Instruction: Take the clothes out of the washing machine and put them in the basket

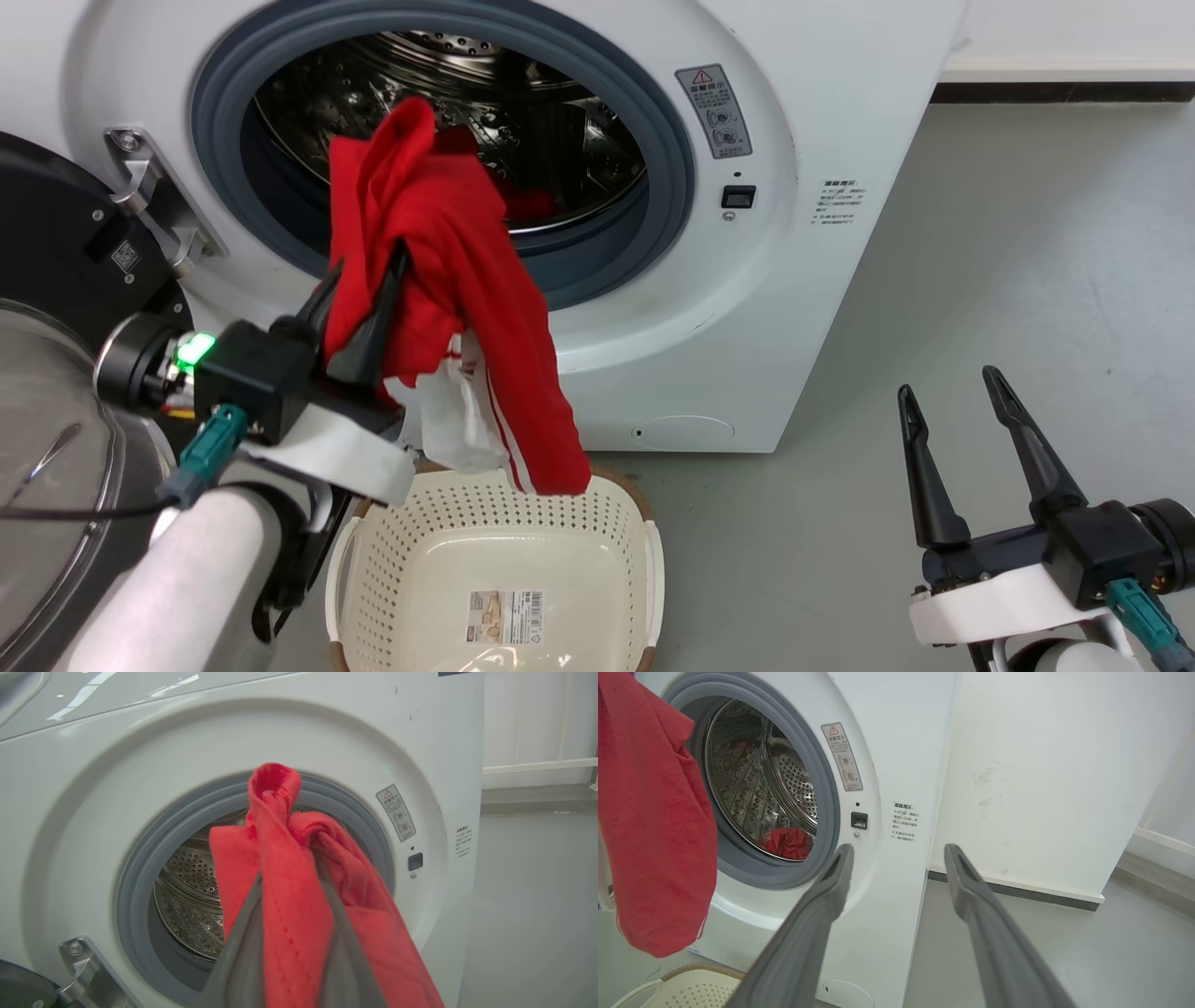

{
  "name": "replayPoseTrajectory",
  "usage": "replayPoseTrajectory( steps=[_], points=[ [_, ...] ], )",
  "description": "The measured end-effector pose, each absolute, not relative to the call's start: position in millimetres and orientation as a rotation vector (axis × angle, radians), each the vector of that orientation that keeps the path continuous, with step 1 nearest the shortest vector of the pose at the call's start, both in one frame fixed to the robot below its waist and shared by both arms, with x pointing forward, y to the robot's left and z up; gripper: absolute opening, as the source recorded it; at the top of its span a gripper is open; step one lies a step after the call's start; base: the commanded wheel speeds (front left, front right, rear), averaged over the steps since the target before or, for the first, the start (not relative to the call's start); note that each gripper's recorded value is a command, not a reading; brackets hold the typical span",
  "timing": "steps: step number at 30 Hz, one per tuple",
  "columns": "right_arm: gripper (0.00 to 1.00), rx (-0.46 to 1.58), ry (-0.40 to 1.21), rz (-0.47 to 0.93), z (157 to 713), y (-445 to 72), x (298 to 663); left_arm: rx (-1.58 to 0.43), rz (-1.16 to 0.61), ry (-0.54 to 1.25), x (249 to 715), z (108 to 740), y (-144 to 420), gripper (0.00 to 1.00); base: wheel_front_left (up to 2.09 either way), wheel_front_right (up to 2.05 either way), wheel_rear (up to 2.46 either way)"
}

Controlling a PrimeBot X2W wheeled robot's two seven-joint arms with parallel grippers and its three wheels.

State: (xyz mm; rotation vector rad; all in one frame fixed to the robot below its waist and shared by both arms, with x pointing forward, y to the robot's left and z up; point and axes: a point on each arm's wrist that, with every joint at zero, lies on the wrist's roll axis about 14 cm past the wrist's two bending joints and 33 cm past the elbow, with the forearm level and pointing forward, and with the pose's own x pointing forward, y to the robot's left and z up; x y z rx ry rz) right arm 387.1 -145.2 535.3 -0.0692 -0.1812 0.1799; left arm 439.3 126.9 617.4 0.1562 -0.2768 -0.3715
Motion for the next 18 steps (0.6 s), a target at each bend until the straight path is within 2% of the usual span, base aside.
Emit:
replayPoseTrajectory(
  steps=[7,18],
  points=[
    [1.00,-0.065,-0.160,0.182,527,-145,392,0.125,-0.377,-0.160,427,575,127,0.00,0.00,0.00,0.00],
    [1.00,-0.077,-0.128,0.185,512,-144,414,0.055,-0.431,0.119,413,473,109,0.00,0.00,0.00,0.00]
  ],
)
